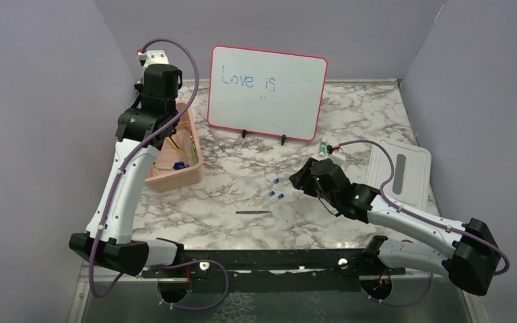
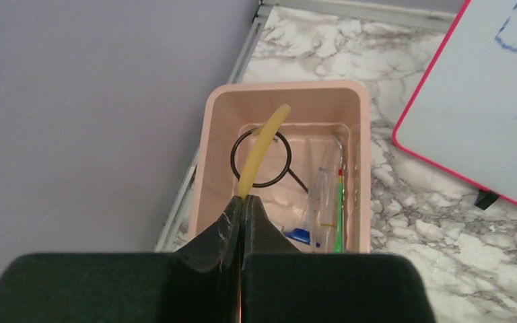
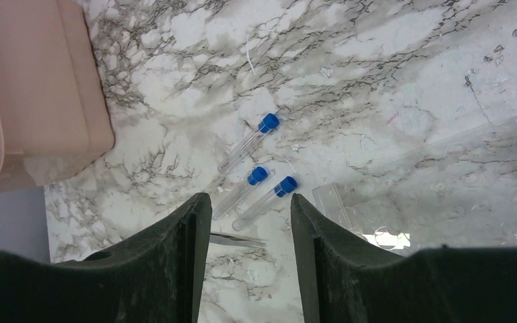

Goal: Organize the chemistry lab equipment

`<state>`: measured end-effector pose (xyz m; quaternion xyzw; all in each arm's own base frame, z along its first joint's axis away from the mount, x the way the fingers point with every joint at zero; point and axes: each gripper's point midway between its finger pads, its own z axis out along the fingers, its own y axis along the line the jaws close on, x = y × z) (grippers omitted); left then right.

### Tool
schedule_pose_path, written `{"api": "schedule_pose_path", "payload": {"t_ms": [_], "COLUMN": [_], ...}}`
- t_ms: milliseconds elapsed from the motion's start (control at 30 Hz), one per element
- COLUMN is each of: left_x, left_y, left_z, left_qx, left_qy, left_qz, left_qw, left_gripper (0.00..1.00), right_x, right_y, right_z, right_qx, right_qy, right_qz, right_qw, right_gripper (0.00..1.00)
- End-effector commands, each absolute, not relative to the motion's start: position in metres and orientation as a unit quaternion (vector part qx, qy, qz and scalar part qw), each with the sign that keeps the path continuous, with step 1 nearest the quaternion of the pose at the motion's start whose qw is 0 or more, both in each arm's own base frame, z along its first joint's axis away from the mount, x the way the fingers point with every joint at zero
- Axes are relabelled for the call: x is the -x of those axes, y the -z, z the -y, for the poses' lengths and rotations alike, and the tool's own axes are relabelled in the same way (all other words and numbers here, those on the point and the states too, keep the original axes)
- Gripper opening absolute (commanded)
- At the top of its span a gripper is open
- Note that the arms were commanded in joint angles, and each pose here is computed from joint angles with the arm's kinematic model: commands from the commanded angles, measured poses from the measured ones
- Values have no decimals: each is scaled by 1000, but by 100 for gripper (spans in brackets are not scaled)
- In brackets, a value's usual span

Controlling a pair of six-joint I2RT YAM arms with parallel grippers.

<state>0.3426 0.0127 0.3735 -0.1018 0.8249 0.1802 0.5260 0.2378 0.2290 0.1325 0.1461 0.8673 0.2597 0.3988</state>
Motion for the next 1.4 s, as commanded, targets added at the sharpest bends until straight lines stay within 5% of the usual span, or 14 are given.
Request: {"api": "schedule_pose_path", "payload": {"t_ms": [0, 600, 1067, 1367], "left_x": [-347, -371, -338, -336], "left_y": [-342, -250, -400, -382], "left_z": [-23, -29, -28, -37], "left_qx": [106, 111, 141, 150], "left_qy": [-214, -206, -132, -164], "left_qz": [-835, -871, -788, -797], "left_qw": [497, 433, 584, 562], "left_gripper": [0, 0, 0, 0], "right_x": [-243, -242, -242, -241], "right_y": [-142, -135, -137, -138], "right_z": [-233, -231, -233, -235], "right_qx": [-150, -149, -149, -149], "right_qy": [-272, -263, -269, -273], "right_qz": [-860, -864, -863, -864], "right_qw": [405, 403, 401, 397], "right_gripper": [51, 51, 51, 50]}}
